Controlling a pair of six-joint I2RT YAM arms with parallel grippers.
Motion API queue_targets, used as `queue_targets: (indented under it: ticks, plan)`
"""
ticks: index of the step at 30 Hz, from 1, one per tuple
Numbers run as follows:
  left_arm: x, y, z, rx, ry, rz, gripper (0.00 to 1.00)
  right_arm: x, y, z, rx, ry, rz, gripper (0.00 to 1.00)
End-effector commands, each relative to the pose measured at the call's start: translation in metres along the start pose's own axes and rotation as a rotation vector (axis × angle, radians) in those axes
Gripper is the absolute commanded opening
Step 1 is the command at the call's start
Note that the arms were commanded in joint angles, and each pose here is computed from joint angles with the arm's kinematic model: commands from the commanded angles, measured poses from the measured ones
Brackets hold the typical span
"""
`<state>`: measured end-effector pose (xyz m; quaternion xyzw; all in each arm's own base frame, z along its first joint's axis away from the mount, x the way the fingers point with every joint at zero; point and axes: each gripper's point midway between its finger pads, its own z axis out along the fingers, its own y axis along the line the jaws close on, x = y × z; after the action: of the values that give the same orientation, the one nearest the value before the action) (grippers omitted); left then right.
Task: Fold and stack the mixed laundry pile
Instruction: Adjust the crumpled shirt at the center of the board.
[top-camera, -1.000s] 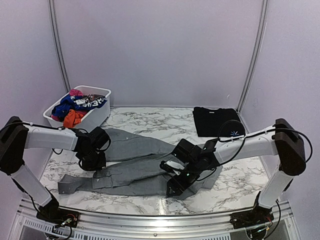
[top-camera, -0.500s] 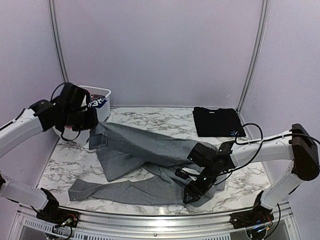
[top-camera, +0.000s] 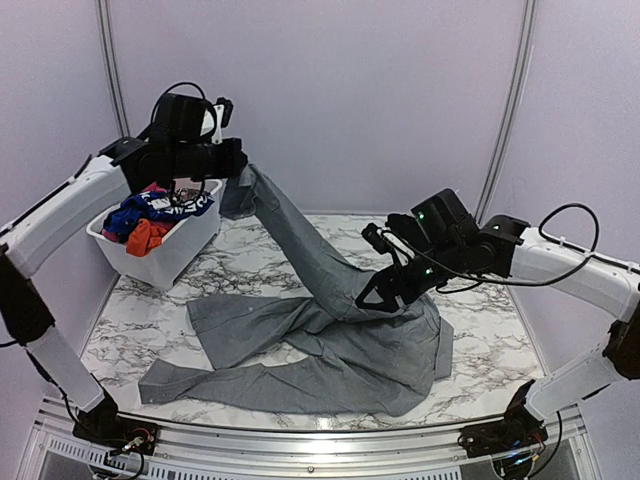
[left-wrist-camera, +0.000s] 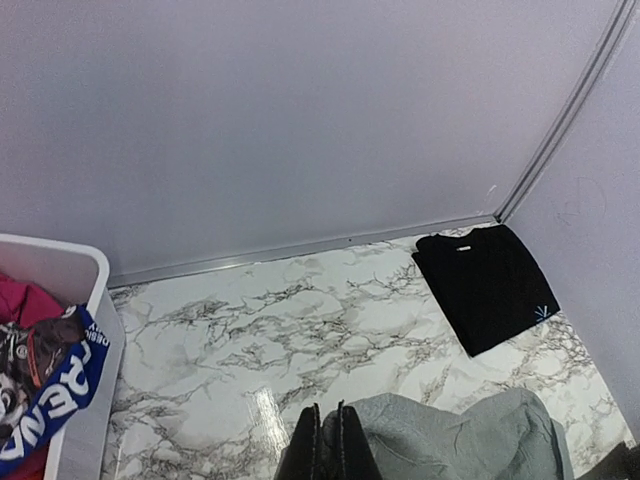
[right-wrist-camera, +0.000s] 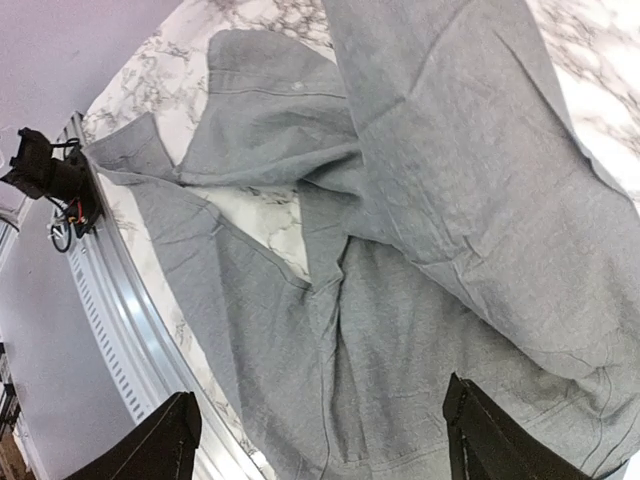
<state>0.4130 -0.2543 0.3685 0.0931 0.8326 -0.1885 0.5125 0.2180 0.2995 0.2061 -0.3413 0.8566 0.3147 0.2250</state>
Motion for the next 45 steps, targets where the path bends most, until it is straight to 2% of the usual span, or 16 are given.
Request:
queue_targets:
  ticks: [1,4,7,10,15,24,25,27,29,30,31,32,34,36,40,45]
  plan:
    - [-0.078,-0.014,0.032,-0.032,-0.209,0.069,0.0,0.009,-0.027,0.018,0.072,0.056,0.049,0.79]
    - [-0.102,-0.028,0.066,-0.008,-0.259,0.087,0.0,0.001,-0.04,0.023,0.117,0.029,0.068,0.8]
    - [-0.105,-0.063,0.079,0.19,-0.269,0.058,0.0,-0.03,-0.059,0.018,0.2,-0.04,0.073,0.84]
    - [-0.097,-0.106,0.062,0.428,-0.232,0.066,0.0,-0.083,-0.073,-0.002,0.278,-0.168,0.031,0.89]
    - [-0.082,-0.148,0.023,0.603,-0.202,0.143,0.0,-0.16,-0.061,-0.04,0.324,-0.388,-0.144,0.98]
    - [-0.076,-0.181,-0.031,0.796,-0.175,0.157,0.0,-0.226,-0.024,-0.05,0.183,-0.521,-0.288,0.98]
    - [-0.076,-0.184,-0.034,0.803,-0.177,0.156,0.0,-0.228,-0.02,-0.046,0.154,-0.515,-0.292,0.96]
    - [-0.078,-0.185,-0.038,0.797,-0.18,0.147,0.0,-0.231,-0.014,-0.039,0.105,-0.506,-0.292,0.71]
    - [-0.083,-0.177,-0.039,0.746,-0.192,0.123,0.03,-0.234,-0.012,-0.037,0.087,-0.505,-0.288,0.23]
    - [-0.082,-0.168,-0.037,0.695,-0.194,0.112,0.21,-0.236,-0.015,-0.041,0.107,-0.514,-0.27,0.05]
    - [-0.084,-0.154,-0.034,0.609,-0.202,0.092,0.49,-0.238,-0.019,-0.047,0.131,-0.53,-0.244,0.0]
    - [-0.083,-0.136,-0.031,0.519,-0.205,0.064,0.65,-0.241,-0.023,-0.056,0.154,-0.551,-0.227,0.0]
    - [-0.074,-0.094,-0.033,0.348,-0.196,0.005,0.81,-0.244,-0.035,-0.079,0.201,-0.601,-0.193,0.0]
    - [-0.04,-0.055,-0.034,0.203,-0.136,-0.034,0.85,-0.241,-0.056,-0.103,0.261,-0.641,-0.139,0.0]
    - [0.078,0.007,-0.037,-0.01,0.105,-0.051,0.84,-0.23,-0.091,-0.139,0.334,-0.685,-0.056,0.0]
    - [0.229,0.04,-0.06,-0.04,0.412,-0.163,0.74,-0.214,-0.114,-0.14,0.348,-0.647,-0.006,0.0]
